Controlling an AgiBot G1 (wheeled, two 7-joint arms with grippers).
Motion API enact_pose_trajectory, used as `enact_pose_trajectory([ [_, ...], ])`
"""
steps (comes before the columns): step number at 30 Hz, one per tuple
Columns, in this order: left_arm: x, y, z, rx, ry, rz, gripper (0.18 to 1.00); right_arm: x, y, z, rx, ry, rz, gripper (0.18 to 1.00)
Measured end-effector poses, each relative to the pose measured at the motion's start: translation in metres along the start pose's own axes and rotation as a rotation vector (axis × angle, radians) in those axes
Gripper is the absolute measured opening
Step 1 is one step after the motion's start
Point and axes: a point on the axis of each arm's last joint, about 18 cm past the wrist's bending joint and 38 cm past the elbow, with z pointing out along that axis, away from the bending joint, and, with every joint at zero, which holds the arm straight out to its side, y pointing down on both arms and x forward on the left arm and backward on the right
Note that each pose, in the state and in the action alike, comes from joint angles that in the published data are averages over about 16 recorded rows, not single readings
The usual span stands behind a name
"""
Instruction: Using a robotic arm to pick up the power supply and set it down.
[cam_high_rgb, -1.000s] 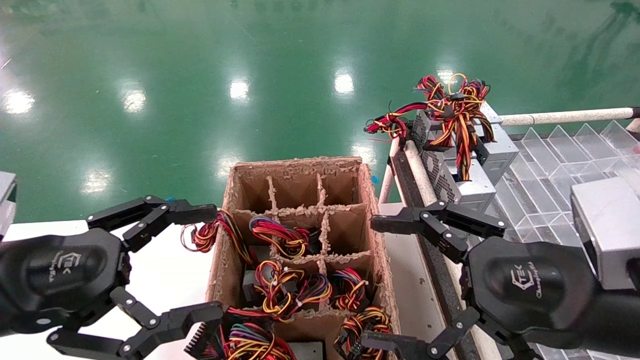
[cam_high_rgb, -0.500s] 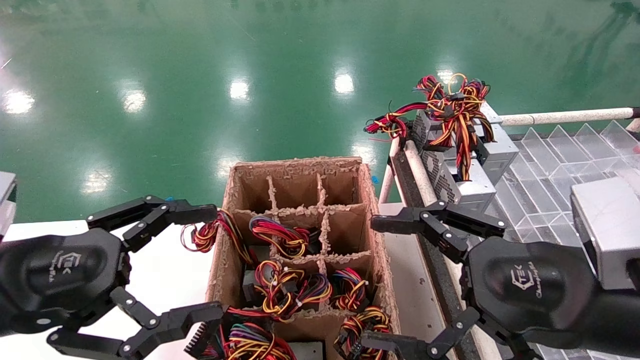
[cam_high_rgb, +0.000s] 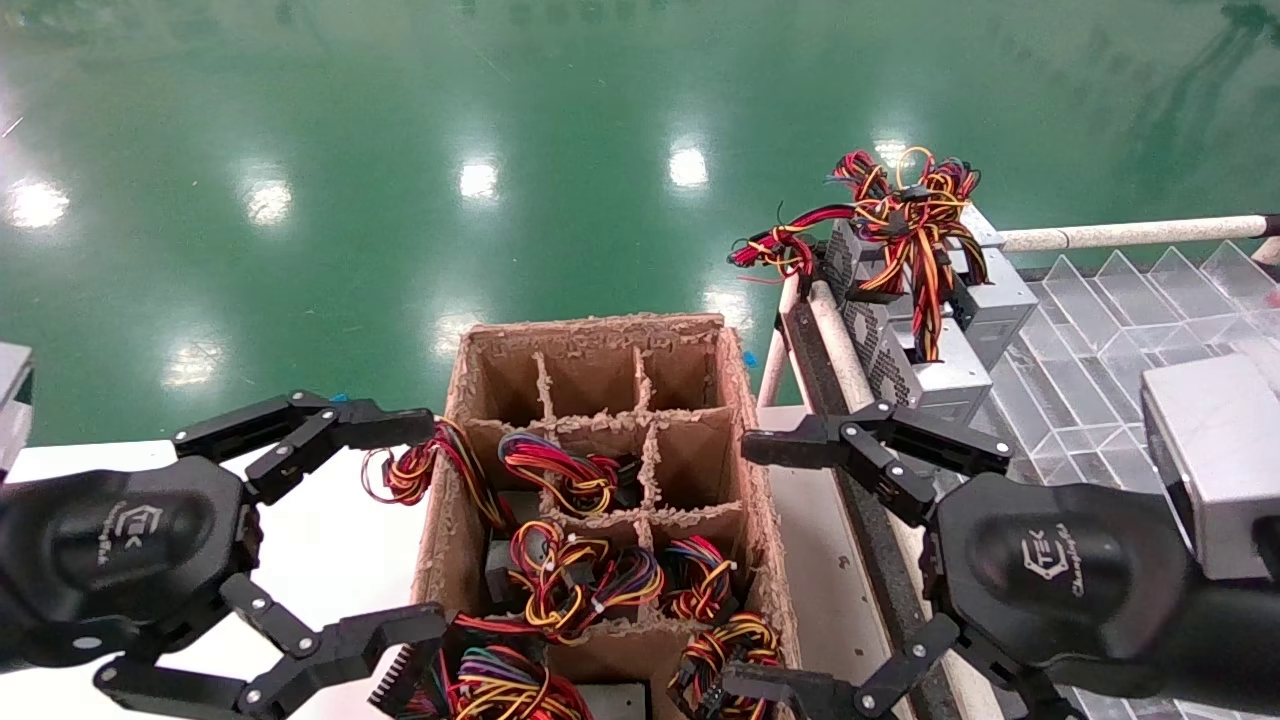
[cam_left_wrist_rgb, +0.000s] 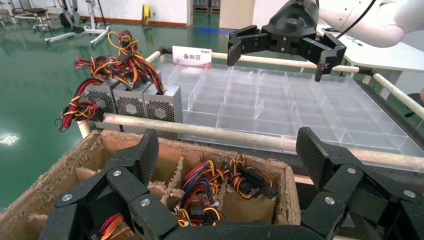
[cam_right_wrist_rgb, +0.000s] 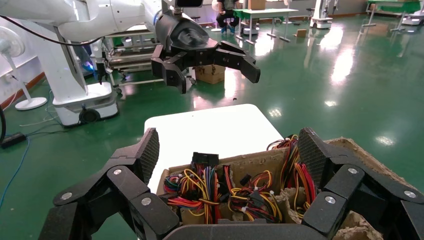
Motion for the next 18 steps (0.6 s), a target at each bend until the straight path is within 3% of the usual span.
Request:
enact_pose_trajectory([
  [18, 0.0000, 0.0000, 0.0000, 0.000, 0.000, 0.000, 1.001, 0.0000, 0.0000, 0.0000, 0.000, 0.000, 0.000, 1.000],
])
